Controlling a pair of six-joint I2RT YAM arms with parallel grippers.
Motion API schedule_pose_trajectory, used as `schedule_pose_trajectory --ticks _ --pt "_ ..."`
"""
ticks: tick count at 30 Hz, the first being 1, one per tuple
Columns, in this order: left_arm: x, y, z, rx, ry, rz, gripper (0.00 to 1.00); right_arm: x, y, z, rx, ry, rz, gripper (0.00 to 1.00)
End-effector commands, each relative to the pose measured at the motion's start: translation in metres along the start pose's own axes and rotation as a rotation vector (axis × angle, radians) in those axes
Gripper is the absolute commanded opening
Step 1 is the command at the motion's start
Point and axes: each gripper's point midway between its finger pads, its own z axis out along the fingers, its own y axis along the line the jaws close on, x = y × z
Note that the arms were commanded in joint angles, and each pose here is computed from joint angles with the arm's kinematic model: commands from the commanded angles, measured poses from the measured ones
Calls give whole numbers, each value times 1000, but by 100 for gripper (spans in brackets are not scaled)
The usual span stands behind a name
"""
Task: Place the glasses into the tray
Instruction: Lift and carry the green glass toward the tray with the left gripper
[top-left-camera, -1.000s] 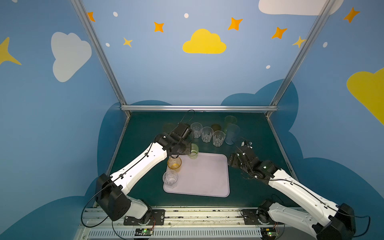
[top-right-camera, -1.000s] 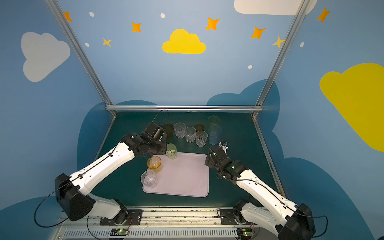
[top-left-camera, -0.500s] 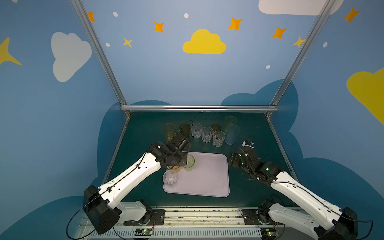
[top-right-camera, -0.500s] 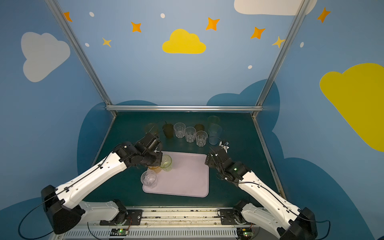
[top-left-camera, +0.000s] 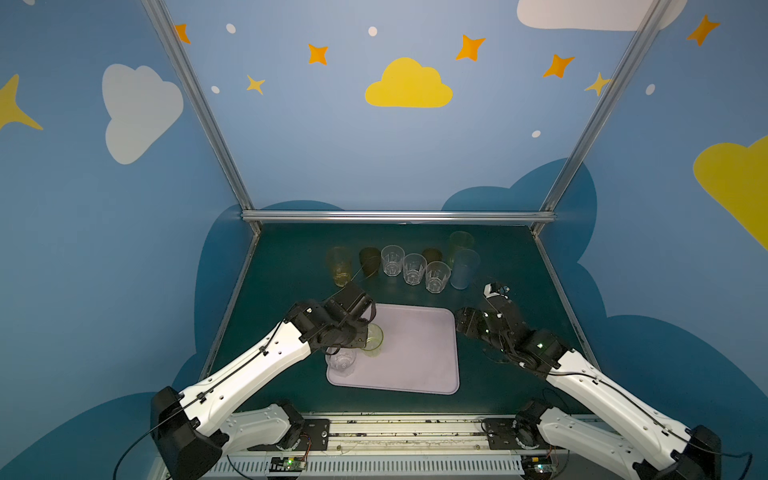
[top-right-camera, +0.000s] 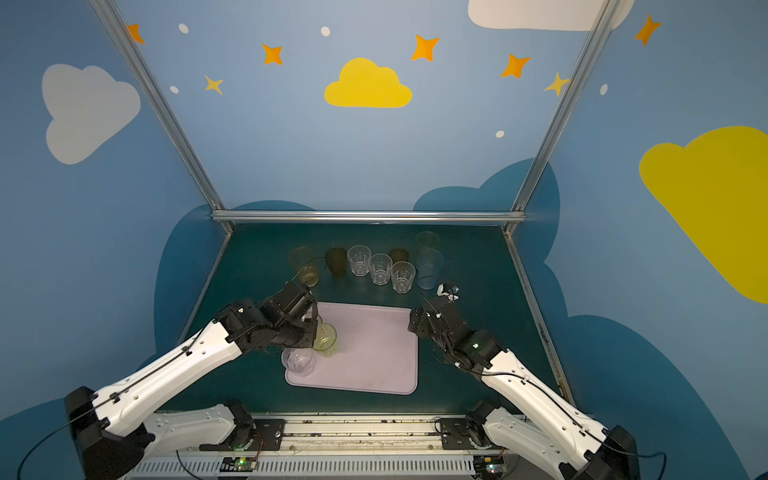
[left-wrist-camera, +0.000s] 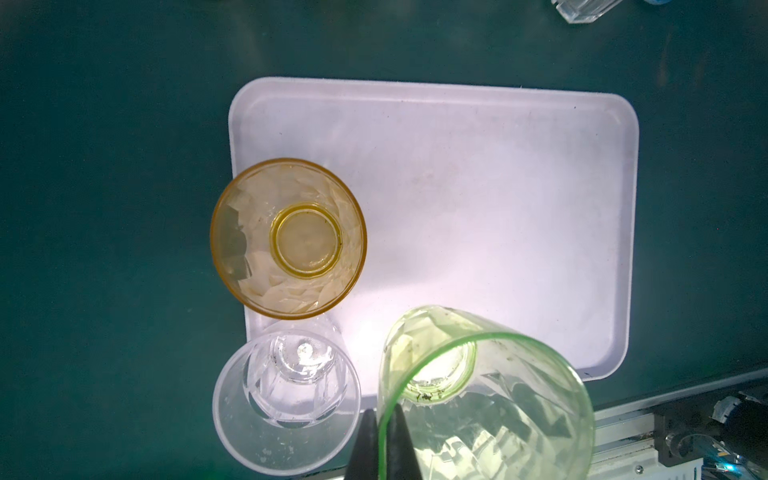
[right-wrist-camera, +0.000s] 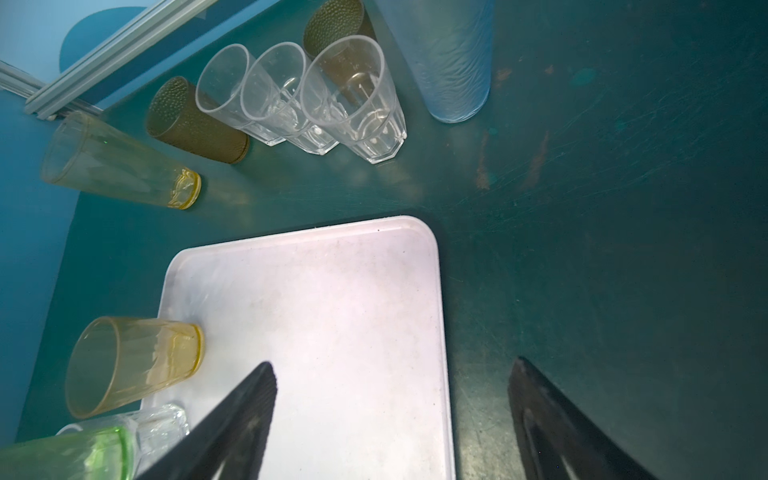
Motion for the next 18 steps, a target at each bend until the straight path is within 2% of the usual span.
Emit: schedule_pose_trajectory --ticks 1,18 --pt "4 2 -2 2 -7 -15 4 -1 4 -1 -31 -5 23 87" --pt "24 -2 24 3 28 -16 4 0 14 -1 -79 8 38 86"
